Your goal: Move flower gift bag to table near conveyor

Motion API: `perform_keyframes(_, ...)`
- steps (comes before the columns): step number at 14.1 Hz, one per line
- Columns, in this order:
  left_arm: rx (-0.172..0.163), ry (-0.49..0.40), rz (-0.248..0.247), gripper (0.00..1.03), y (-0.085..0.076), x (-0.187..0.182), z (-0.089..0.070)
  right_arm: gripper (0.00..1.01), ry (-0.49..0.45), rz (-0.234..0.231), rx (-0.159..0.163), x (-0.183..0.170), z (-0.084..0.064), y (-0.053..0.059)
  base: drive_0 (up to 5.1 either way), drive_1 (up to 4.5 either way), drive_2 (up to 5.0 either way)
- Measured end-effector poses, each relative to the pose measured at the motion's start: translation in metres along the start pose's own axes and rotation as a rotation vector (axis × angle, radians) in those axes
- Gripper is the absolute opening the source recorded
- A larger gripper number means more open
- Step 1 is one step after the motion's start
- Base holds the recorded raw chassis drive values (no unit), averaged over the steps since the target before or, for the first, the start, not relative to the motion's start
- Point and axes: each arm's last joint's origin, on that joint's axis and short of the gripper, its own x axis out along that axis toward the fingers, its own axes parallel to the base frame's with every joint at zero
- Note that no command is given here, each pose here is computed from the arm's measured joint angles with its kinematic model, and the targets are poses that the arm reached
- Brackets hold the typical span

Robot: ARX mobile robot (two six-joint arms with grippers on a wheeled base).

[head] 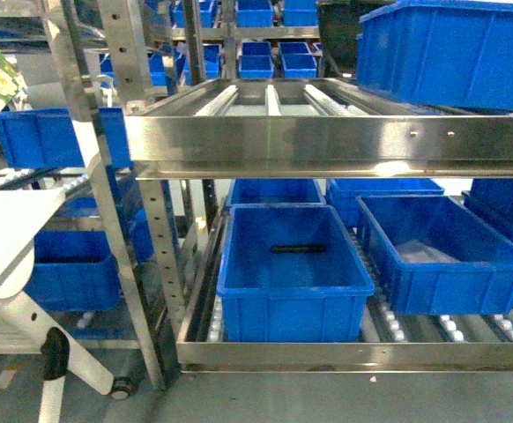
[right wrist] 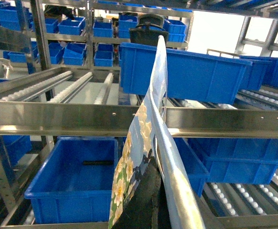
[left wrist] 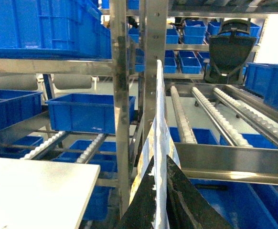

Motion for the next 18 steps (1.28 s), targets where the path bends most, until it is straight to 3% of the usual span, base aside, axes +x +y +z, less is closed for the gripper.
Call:
perform_keyframes(10,0.001,0.003,0.0,0.03,0.0,0.0001,-0.0003,0.02,-0.004,0.0,0.001,-0.0001,0.0004,0.0,-4.0,-0.46,4.6)
perform_keyframes(18,-0.001,-0.002,0.0,0.03,0.0,0.0,0.0002,0.02,-0.003,0.0,0.0,0.0,0.0003,0.0,-5.0,2.48,2.5)
